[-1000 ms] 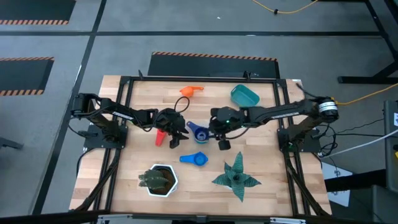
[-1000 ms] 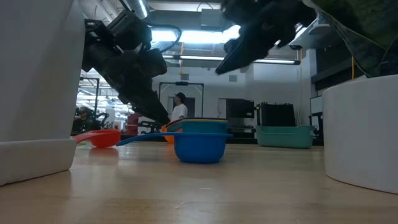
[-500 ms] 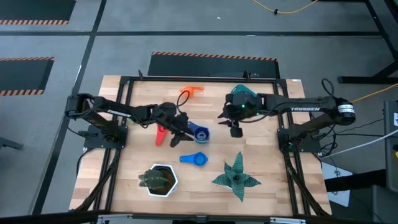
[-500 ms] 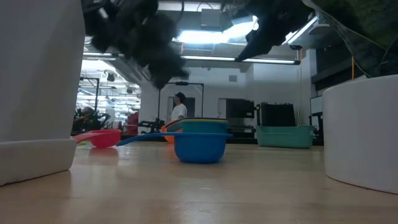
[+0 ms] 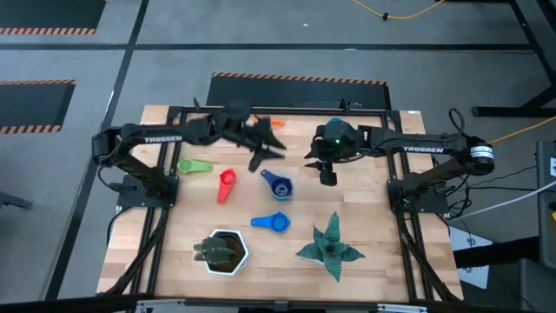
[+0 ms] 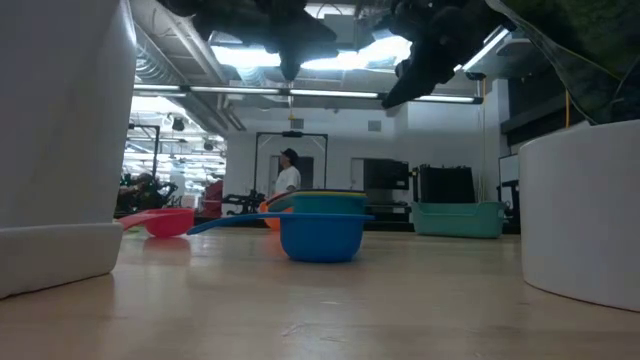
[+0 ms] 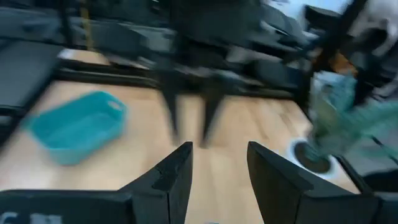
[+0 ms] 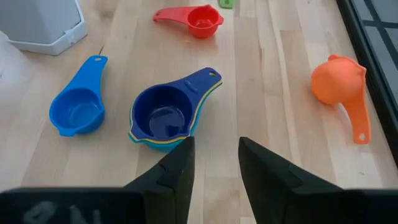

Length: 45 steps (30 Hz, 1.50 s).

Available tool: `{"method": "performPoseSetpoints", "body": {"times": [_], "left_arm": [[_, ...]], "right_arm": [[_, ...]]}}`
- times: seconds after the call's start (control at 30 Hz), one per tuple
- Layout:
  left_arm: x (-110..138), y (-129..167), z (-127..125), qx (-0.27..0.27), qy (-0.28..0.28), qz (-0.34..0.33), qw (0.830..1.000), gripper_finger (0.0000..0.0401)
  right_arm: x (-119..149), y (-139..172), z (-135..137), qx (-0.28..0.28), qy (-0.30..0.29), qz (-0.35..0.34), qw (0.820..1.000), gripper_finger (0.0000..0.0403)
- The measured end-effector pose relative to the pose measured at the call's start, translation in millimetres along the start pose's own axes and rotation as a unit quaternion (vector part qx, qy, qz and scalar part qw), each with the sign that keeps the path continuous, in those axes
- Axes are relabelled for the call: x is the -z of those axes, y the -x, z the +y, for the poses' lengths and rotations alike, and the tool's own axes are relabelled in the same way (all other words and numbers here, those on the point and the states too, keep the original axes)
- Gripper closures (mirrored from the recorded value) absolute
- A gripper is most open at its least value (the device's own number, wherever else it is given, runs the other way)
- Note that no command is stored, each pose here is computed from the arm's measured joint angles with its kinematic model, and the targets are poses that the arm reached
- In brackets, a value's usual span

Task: Nest measuring cups in basket
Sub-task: Stack the orange measuring cup on top of the dark blue measuring cup

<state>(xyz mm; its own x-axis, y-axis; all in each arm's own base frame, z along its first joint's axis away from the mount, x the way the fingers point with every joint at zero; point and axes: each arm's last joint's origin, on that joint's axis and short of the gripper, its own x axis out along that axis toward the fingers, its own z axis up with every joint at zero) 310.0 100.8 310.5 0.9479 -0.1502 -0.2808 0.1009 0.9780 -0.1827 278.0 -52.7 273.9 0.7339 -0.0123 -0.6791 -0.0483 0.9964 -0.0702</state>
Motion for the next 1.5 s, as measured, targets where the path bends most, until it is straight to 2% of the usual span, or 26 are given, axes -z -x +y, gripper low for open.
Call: {"method": "performPoseSetpoints", "body": {"times": [0.13,0.27,0.53,0.73,0.87,1.07,1.5], "left_arm": [[-16.0,19.0,27.1,-0.047,0.008,-0.018,0.999,0.0255],[-17.6,38.7,55.1,-0.096,0.022,-0.027,0.995,0.0255],[4.8,75.3,105.6,-0.183,0.106,0.02,0.977,0.0255],[25.3,82.5,133.6,-0.208,0.152,0.048,0.965,0.0255],[36.8,76.2,144.0,-0.189,0.172,0.06,0.965,0.0255],[53.9,61.6,154.2,-0.189,0.19,0.086,0.959,0.0255],[70.6,47.8,162.4,-0.274,0.187,0.13,0.934,0.0255]], "right_arm": [[0.0,0.0,0.0,0.0,0.0,0.0,1.0,0.0274],[0.0,0.0,0.0,0.0,0.0,0.0,1.0,0.0274],[0.0,0.0,0.0,0.0,0.007,0.0,1.0,0.0274],[0.0,-0.1,0.0,0.0,0.012,0.0,1.0,0.0274],[0.0,-0.1,0.0,0.0,0.012,0.0,1.0,0.0274],[0.0,-0.2,0.0,0.0,0.013,0.0,1.0,0.0274],[0.0,-0.2,0.1,0.0,0.013,0.0,1.0,0.0274]]}}
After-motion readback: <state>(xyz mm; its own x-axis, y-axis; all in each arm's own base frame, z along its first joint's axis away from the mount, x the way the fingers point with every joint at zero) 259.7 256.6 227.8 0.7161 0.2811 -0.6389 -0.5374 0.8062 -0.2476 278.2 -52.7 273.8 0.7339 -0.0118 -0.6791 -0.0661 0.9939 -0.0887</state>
